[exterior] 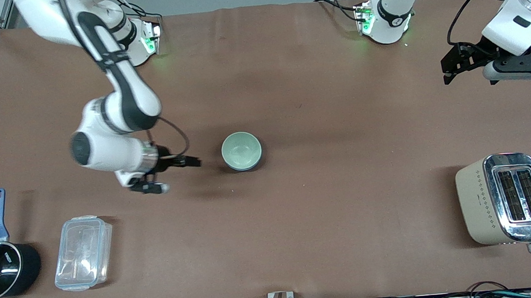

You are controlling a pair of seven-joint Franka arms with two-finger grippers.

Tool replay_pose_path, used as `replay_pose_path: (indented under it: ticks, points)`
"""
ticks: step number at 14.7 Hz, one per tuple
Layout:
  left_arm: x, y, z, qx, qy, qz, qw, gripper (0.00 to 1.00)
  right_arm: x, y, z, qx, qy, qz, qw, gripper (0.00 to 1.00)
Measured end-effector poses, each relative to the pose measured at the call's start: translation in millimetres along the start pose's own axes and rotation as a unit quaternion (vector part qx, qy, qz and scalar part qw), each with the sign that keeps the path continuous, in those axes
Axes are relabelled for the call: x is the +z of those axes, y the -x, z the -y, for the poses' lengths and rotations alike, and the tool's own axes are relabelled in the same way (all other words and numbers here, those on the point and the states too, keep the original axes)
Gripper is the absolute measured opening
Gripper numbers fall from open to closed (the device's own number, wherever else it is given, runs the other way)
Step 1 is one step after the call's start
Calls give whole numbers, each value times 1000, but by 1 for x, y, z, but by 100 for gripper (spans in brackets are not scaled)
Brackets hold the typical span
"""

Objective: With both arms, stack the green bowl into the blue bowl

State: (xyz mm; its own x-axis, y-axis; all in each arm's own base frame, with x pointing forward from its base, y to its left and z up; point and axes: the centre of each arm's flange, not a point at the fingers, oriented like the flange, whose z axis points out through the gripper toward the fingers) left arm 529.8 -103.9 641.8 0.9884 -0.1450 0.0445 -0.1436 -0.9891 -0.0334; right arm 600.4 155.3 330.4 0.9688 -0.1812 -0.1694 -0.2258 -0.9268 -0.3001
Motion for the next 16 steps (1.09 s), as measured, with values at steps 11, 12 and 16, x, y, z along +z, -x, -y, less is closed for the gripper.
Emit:
replay_pose_path:
  ticks: [11,12,16]
  points:
    - [-10,1,0,14,0,-7,1000,100,-192,-1,-253,-14,114,-51,992,100]
    - [-12,1,-1,14,0,-8,1000,100,-210,7,-250,-24,124,-62,990,100]
    - [-14,2,-1,15,0,-9,1000,100,-268,49,-183,-84,150,-104,980,100]
